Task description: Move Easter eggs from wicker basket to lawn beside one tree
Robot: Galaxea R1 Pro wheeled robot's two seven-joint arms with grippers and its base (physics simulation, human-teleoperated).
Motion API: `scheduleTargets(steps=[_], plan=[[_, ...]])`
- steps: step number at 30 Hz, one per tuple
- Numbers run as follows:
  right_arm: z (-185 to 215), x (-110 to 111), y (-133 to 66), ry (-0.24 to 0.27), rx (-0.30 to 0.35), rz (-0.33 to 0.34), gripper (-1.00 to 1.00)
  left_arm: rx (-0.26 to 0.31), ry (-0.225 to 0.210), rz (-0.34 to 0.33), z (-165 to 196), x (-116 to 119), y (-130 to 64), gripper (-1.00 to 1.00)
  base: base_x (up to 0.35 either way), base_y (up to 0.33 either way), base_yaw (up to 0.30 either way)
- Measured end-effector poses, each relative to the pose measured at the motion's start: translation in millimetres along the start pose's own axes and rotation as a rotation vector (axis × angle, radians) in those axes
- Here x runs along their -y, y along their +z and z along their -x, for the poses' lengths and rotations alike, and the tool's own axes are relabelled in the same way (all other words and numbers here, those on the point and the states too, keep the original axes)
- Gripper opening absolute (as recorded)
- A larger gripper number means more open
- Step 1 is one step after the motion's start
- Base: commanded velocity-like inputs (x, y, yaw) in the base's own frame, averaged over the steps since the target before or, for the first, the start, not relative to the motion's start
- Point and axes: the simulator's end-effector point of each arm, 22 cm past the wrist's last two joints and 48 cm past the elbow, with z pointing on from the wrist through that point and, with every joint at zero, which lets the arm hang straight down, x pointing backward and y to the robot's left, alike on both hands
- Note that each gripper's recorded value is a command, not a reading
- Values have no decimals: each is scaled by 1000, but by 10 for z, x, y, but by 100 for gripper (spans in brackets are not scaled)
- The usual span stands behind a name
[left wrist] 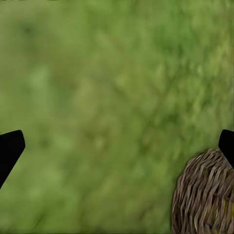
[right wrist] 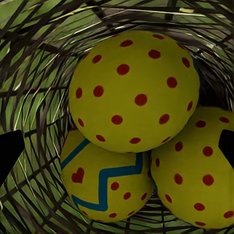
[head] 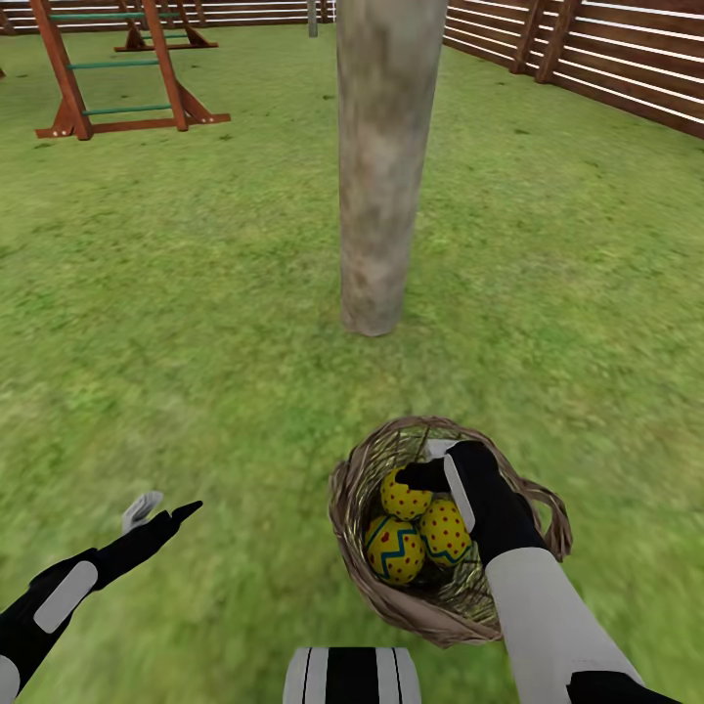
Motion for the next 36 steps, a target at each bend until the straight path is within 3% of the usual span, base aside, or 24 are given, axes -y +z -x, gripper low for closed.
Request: scheduleTargets(steps=[8,15,31,36], plan=[[22,-1,-10,2,7,3,100,1,1,0,6,-2,-3,100,0,0,0],[132,-10,15,-4,66,4,100,1,2,0,11,-4,-6,100,0,0,0],[-29,63,186,-8,30,-32,100,1,2,0,14,-6,-8,100,0,0,0],[34,63,198,-9,60,-34,100,2,2,-1,16,-3,-8,100,0,0,0]])
